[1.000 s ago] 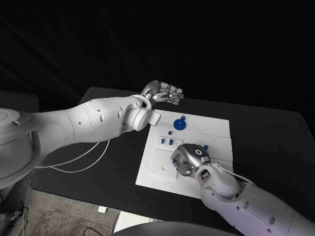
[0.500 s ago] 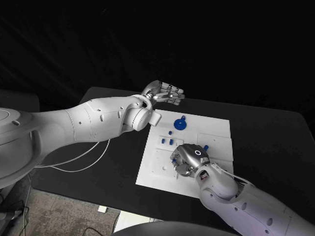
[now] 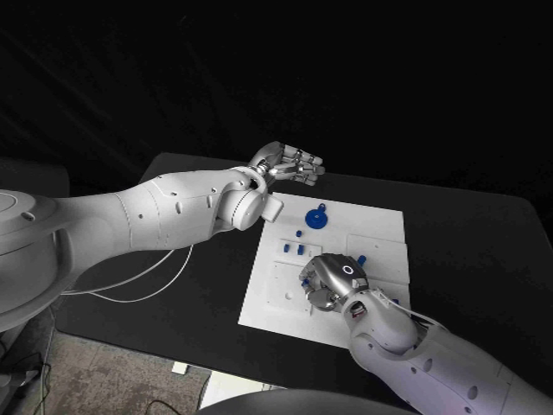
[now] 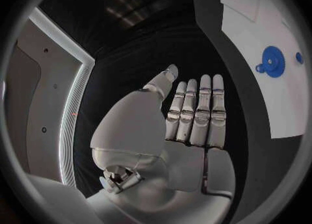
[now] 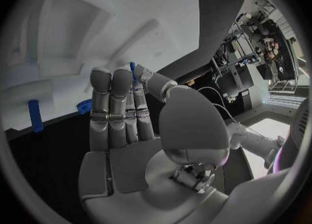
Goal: Assemble the parts on the task board
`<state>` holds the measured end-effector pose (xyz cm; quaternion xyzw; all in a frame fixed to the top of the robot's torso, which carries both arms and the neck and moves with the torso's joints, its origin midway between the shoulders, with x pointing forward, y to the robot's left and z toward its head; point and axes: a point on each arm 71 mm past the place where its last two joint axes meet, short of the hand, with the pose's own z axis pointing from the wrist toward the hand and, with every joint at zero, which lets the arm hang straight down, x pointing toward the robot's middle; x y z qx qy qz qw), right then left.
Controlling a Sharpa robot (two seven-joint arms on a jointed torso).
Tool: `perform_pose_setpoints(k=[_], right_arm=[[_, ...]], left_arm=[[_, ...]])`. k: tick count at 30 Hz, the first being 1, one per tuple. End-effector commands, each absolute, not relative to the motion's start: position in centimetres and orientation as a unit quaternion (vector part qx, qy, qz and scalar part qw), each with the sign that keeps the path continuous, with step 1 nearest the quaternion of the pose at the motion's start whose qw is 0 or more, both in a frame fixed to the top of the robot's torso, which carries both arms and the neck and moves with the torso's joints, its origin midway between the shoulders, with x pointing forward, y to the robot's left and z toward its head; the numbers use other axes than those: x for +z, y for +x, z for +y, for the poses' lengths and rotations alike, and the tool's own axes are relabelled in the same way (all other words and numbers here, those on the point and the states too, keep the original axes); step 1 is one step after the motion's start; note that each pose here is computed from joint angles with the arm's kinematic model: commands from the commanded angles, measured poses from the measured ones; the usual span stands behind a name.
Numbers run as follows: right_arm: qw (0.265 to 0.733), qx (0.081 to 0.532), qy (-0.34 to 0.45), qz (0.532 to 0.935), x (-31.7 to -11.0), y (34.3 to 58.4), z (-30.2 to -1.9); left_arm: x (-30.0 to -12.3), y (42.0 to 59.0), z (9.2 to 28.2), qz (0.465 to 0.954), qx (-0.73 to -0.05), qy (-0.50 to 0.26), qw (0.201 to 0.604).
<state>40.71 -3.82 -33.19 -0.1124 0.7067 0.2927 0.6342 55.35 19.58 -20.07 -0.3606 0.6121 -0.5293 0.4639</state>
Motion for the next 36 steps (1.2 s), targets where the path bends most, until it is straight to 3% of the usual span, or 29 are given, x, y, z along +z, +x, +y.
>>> perform_pose_setpoints(k=[1, 36], right_arm=[[0.638, 0.285, -0.115, 0.706, -33.27, 40.68, -3.86], [0.634, 0.271, -0.121, 0.714, -33.44, 40.71, -4.0]], left_arm=[[-19.96, 55.31, 19.36, 0.612, -0.536, -0.354, 0.46], [-19.99, 55.3, 19.45, 0.615, -0.534, -0.351, 0.462]])
